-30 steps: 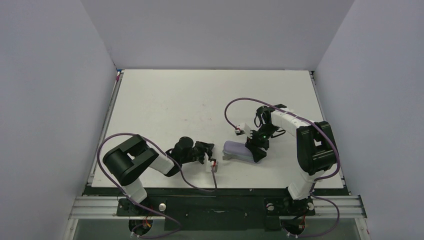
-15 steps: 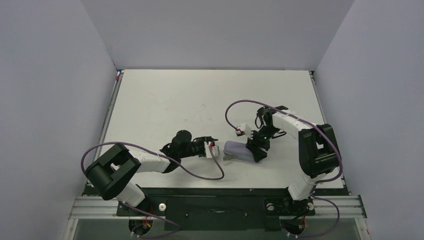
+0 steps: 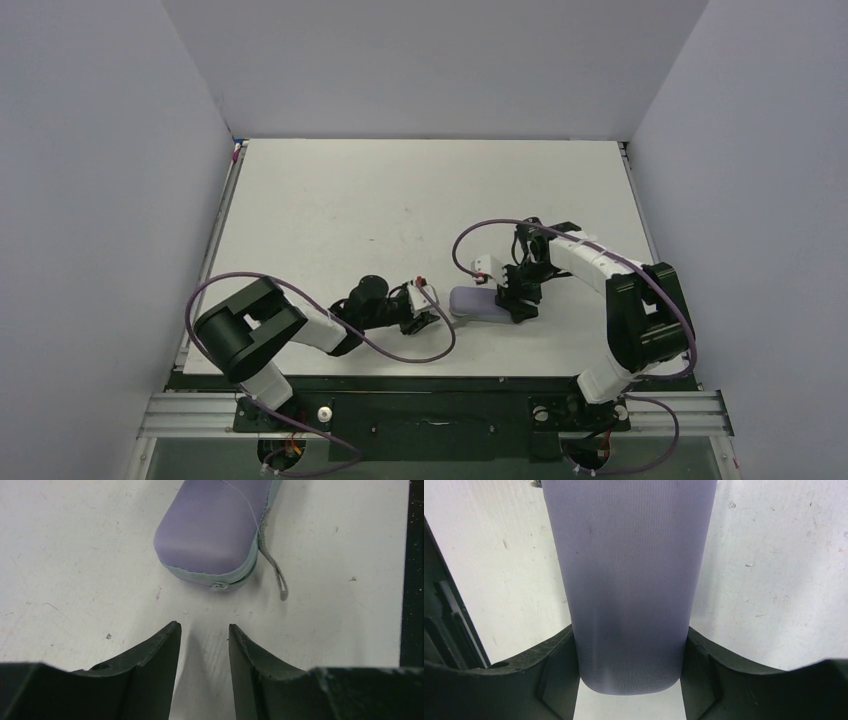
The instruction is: Open the umbrella
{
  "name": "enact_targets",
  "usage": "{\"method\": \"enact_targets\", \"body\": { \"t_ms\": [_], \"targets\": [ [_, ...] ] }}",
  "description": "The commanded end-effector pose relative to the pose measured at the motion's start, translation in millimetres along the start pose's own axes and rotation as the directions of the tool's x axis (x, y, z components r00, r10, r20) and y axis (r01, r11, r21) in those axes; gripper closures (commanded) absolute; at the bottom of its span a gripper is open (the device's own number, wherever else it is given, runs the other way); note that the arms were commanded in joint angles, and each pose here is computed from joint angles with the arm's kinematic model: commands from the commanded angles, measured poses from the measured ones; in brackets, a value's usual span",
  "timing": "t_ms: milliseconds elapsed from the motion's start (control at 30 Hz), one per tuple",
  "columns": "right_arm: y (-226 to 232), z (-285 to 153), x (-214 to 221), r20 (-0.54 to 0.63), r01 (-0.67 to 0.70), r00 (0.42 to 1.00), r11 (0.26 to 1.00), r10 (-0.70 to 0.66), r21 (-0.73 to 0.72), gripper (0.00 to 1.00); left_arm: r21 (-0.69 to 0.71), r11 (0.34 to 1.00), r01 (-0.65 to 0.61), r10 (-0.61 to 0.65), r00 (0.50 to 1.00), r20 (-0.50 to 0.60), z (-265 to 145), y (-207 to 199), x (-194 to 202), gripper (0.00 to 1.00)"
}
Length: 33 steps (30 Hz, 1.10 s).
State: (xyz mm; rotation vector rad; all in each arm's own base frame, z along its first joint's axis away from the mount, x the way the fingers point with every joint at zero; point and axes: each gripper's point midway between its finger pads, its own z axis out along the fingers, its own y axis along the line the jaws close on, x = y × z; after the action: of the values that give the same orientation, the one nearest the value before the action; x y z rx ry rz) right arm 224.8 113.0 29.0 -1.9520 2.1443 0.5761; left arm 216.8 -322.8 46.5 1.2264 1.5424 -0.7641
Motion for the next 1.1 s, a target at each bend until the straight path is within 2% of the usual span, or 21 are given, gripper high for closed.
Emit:
{"method": "enact_targets", "body": {
  "t_ms": [0, 300, 667, 1067],
  "targets": [
    [-5, -3, -7, 0.004, 0.159, 0.987, 0.986, -0.159, 0.051, 1.00, -0.017, 1.000, -0.001, 0.003, 0.996, 0.093, 3, -2, -16, 0.60],
    [-7, 1, -8, -0.019, 0.212, 0.977, 0.974, -0.211, 0.084, 1.00, 0.006, 0.999, -0.039, 0.038, 0.989, 0.144, 24, -21, -20, 0.58],
    [-9, -2, -5, -0.049, 0.229, 0.973, 0.968, -0.225, 0.101, 1.00, -0.019, 1.000, -0.011, 0.014, 0.979, 0.204, 42, -24, -32, 0.63],
    [-9, -3, -2, -0.065, 0.210, 0.977, 0.973, -0.205, 0.099, 1.00, -0.064, 0.998, -0.003, 0.018, 0.970, 0.241, 31, -21, -49, 1.00]
  ]
}}
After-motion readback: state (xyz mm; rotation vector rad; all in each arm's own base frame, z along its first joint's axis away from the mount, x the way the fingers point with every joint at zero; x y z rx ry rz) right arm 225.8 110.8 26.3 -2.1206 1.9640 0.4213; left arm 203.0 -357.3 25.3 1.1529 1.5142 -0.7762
